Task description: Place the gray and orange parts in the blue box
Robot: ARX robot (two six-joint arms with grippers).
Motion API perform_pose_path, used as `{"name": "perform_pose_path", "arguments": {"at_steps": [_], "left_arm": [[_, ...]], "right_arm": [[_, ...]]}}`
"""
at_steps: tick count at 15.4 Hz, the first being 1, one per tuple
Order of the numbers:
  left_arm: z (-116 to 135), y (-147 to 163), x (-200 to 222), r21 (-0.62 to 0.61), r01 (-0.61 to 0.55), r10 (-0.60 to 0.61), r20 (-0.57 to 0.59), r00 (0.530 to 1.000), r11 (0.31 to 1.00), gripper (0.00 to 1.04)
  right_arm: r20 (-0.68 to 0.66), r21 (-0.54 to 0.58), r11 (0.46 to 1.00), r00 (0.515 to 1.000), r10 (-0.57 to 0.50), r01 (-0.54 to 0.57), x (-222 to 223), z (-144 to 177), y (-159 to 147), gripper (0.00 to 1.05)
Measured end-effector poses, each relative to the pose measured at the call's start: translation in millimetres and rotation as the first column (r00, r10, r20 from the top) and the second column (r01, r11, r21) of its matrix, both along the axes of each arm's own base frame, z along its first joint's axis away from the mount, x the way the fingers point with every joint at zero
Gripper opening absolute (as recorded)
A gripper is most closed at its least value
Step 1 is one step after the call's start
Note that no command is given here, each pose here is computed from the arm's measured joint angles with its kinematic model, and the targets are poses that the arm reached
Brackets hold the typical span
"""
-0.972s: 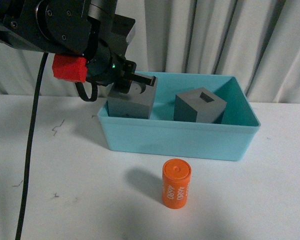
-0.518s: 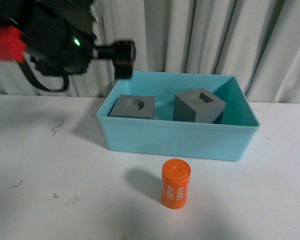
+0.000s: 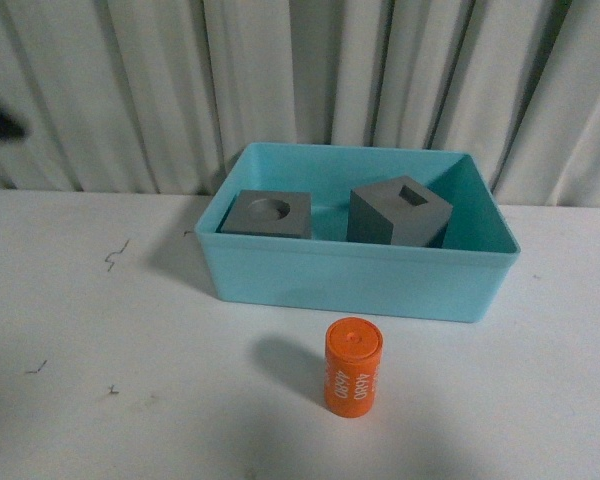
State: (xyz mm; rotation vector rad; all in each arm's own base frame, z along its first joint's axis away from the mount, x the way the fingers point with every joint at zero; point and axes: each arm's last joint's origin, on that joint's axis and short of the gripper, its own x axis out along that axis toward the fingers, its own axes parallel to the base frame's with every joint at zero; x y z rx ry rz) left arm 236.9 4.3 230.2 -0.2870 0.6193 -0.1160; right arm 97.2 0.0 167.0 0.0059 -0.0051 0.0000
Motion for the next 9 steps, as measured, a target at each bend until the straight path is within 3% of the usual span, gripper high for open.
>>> {"name": "perform_pose_path", "arguments": {"at_steps": [1,2,3,4,5,7,9], "left_arm": [[-19,18,-32,-0.017,-0.034,0.033,-0.065,0.997,0.999,0.98],[-28,31,-52,0.003,-0.083,0.083,-0.007,0.997,0.997,0.96],[-30,34,-56,0.112,-0.150,0.118,0.252,0.960,0.982,0.85],[-34,27,-64,0.175,-0.160,0.070,0.433,0.899,0.971,0.73],[-40,21,-70,0.196,-0.159,0.038,0.510,0.860,0.968,0.62],[-34,16,-79,0.212,-0.200,0.035,0.596,0.802,0.957,0.37],[-45,10,-88,0.214,-0.186,0.030,0.577,0.816,0.959,0.13]], "right_arm": [[0.000,0.000,1.000,1.000,0.000,0.000,0,0,0,0.98],[0.000,0.000,1.000,1.000,0.000,0.000,0,0,0,0.98],[0.000,0.000,1.000,1.000,0.000,0.000,0,0,0,0.98],[-0.002,0.000,1.000,1.000,0.001,-0.001,0,0,0,0.98],[-0.001,0.000,1.000,1.000,0.000,0.000,0,0,0,0.98],[-0.001,0.000,1.000,1.000,0.000,0.000,0,0,0,0.98],[0.000,0.000,1.000,1.000,0.000,0.000,0,0,0,0.98]]}}
